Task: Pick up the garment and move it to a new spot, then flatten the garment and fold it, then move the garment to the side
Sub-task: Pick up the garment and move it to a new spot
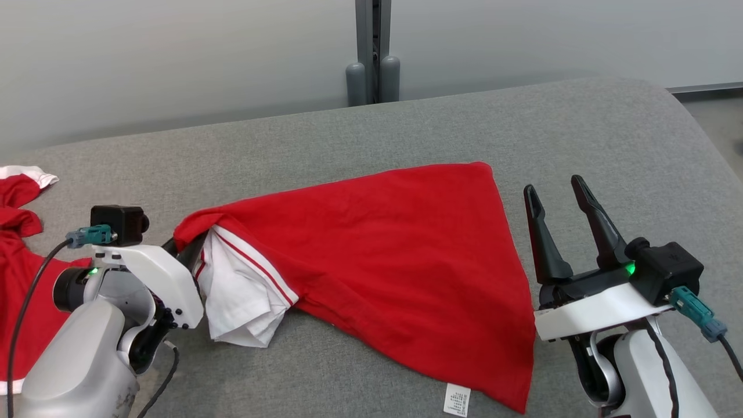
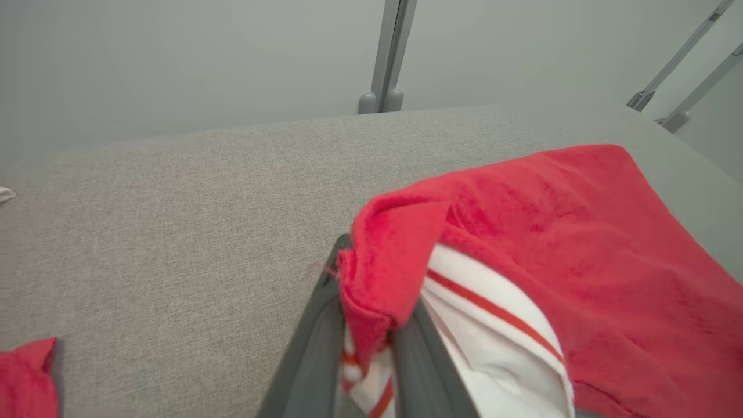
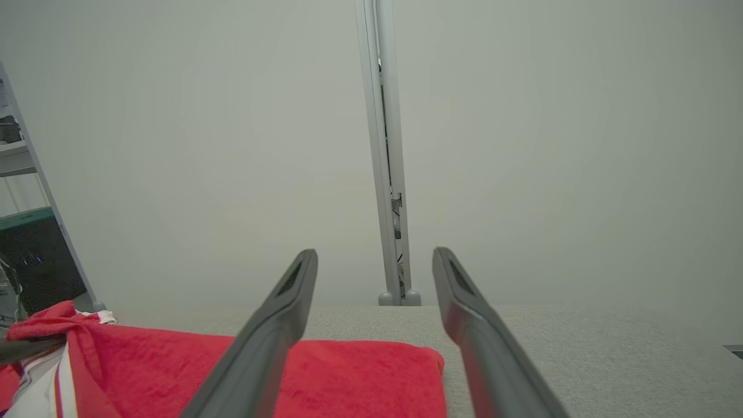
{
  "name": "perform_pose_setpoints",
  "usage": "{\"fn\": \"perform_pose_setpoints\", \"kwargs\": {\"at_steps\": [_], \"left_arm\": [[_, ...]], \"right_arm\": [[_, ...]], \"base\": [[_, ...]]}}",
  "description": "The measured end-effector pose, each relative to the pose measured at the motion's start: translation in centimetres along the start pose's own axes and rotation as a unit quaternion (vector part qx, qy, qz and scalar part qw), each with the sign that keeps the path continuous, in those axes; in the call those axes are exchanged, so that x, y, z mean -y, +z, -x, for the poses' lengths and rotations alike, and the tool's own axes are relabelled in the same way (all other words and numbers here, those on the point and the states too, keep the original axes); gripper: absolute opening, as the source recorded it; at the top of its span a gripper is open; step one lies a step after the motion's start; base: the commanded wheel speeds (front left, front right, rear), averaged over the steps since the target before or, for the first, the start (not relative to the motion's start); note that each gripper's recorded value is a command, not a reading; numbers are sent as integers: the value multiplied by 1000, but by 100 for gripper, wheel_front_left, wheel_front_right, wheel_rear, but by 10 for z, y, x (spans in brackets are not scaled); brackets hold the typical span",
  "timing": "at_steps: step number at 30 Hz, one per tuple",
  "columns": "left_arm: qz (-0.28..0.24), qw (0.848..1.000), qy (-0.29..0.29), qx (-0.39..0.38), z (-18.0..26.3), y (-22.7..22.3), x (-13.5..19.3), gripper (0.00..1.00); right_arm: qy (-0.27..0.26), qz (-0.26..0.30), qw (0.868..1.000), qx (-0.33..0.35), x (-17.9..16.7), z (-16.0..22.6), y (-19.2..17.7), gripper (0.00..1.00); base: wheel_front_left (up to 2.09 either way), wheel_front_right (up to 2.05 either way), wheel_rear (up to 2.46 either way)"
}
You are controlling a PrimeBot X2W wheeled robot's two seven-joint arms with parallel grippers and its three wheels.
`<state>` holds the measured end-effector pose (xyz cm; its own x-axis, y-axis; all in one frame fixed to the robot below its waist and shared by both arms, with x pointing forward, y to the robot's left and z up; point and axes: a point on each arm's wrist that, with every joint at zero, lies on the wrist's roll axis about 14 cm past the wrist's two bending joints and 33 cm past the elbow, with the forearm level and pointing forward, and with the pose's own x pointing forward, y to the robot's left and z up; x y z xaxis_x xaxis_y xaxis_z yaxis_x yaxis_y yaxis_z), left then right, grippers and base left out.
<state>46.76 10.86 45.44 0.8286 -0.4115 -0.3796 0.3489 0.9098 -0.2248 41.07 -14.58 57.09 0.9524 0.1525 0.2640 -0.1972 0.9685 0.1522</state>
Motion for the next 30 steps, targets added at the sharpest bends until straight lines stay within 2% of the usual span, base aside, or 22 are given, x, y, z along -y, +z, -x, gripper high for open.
{"fn": "perform_pose_setpoints", "kwargs": {"at_steps": [1, 7, 14, 21, 30], "left_arm": [[1, 1000, 5, 0, 1, -3, -3, 100], [-4, 999, 4, 33, 5, 3, 1, 100], [-16, 992, 1, 124, 27, 35, 5, 100], [-18, 976, 53, 210, 62, 53, -12, 100], [-14, 959, 131, 251, 105, 41, -28, 100]], "right_arm": [[2, 1, 1000, 0, -1, 0, 0, 100], [11, 2, 1000, 0, -8, -2, 0, 100], [25, 5, 1000, 1, -18, 0, 1, 100], [30, 6, 999, 8, -22, 3, 7, 100], [18, -4, 1000, -7, -16, 11, -4, 100]], "base": [[0, 0, 0], [0, 0, 0], [0, 0, 0], [0, 0, 0], [0, 0, 0]]}}
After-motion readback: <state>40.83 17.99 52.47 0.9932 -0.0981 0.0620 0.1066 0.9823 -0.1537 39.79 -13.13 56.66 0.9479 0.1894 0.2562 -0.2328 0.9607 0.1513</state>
